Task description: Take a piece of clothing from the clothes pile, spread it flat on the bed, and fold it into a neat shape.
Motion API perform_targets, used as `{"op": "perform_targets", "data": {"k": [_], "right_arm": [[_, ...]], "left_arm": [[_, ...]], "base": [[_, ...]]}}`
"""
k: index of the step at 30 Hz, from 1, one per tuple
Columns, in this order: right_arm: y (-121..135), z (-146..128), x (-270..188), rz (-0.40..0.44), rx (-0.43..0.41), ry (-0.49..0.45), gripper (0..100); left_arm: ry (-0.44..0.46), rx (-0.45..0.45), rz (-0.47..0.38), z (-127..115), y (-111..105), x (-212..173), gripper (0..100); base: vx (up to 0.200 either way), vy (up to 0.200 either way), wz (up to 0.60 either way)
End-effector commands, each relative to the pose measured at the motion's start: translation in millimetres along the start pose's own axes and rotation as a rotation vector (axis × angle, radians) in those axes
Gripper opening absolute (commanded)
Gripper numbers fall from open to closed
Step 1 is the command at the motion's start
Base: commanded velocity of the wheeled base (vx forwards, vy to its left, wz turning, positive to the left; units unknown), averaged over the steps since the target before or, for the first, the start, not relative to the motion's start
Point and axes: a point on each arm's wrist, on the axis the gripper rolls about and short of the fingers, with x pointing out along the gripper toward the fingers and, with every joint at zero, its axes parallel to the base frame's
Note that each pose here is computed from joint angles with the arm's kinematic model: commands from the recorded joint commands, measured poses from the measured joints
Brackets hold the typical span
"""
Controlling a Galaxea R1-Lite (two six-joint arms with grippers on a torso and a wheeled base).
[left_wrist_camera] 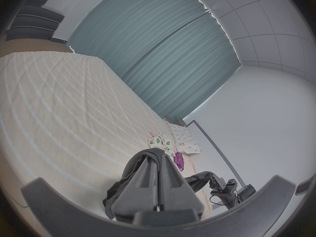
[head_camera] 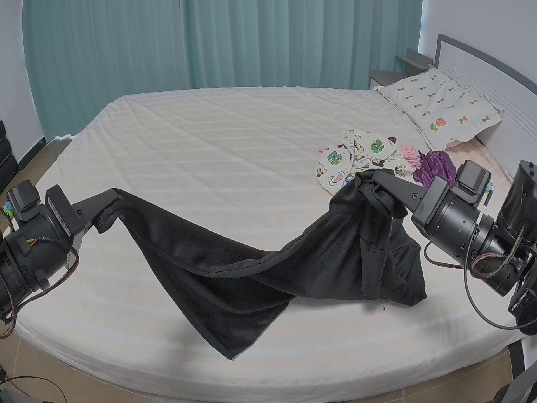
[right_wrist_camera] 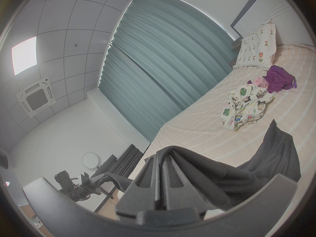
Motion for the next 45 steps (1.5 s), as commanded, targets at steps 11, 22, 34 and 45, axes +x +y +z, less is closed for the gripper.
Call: {"op": "perform_targets", "data": {"k": [11, 22, 34, 45], "right_arm": [[-7, 5, -6, -0.028, -0.002, -0.017, 0], [-10, 5, -9, -0.039, -0.001, -0.018, 0], [-18, 2, -19, -0.073, 0.025, -0.004, 0], [-12, -2, -64, -0.026, 0.029, 0.014, 0]], "left_arm": [[-0.009, -0.001, 0.009, 0, 3, -3, 0], [-0.006, -0.001, 0.016, -1, 5, -4, 0], [0.03, -0.002, 0.037, -9, 11, -3, 0], [0.053, -0.001, 0.032, -13, 11, -15, 0]], "base": [[0.0, 0.2, 0.0], [0.0, 0.091, 0.0], [-0.083, 0.0, 0.0], [-0.2, 0.0, 0.0]]}}
